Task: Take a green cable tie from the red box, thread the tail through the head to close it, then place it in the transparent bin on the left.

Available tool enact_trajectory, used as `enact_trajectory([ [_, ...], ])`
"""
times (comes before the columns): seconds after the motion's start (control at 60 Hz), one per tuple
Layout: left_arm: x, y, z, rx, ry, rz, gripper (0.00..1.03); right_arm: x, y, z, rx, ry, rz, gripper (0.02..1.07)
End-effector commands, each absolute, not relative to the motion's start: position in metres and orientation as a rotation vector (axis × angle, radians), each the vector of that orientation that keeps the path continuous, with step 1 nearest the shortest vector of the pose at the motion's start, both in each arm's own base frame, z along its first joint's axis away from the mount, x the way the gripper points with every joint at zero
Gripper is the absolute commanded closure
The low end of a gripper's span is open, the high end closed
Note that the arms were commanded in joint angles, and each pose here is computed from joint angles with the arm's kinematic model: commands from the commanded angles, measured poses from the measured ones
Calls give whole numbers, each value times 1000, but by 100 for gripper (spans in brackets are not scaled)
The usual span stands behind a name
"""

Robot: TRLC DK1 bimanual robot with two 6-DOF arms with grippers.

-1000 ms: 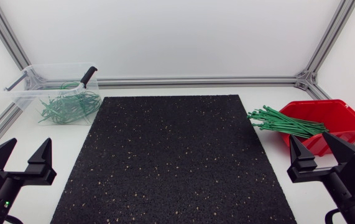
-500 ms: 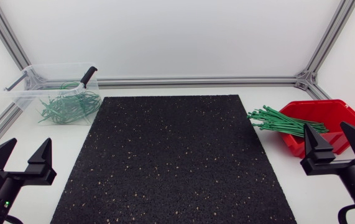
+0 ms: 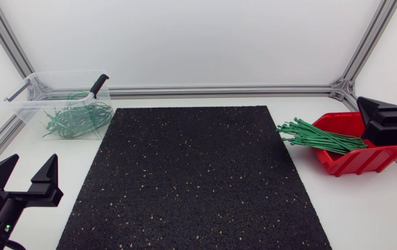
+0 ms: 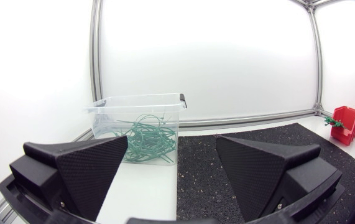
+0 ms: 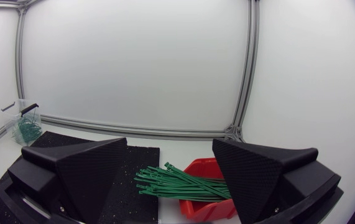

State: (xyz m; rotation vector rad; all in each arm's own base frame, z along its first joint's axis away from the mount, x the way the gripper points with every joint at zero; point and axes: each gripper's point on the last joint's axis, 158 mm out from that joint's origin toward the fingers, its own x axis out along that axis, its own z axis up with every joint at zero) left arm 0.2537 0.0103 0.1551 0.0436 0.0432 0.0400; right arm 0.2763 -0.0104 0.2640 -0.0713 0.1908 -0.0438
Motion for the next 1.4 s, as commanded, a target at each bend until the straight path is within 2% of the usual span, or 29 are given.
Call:
enact_trajectory([
  [0.0, 254, 12, 134, 31, 90, 44, 4, 288, -15, 268, -108, 243, -55, 7],
  [0.1, 254, 12, 134, 31, 90, 44, 4, 299, -10, 265, -158, 323, -14, 8],
  [0.2, 254, 13, 133, 31, 92, 47, 4, 311, -6, 260, -246, 391, 39, 16],
  [0.3, 254, 12, 134, 31, 90, 46, 4, 322, -11, 252, -345, 471, 62, 16],
  [0.433, 254, 13, 133, 31, 92, 47, 4, 336, -22, 229, -436, 598, 108, 16],
  [0.783, 254, 13, 133, 31, 92, 49, 4, 331, -15, 160, -739, 816, 431, 16],
  [1.083, 254, 13, 133, 31, 93, 49, 4, 334, -27, 123, -908, 903, 589, 16],
  [1.383, 254, 13, 133, 31, 93, 49, 4, 333, -25, 100, -1069, 818, 664, 17],
])
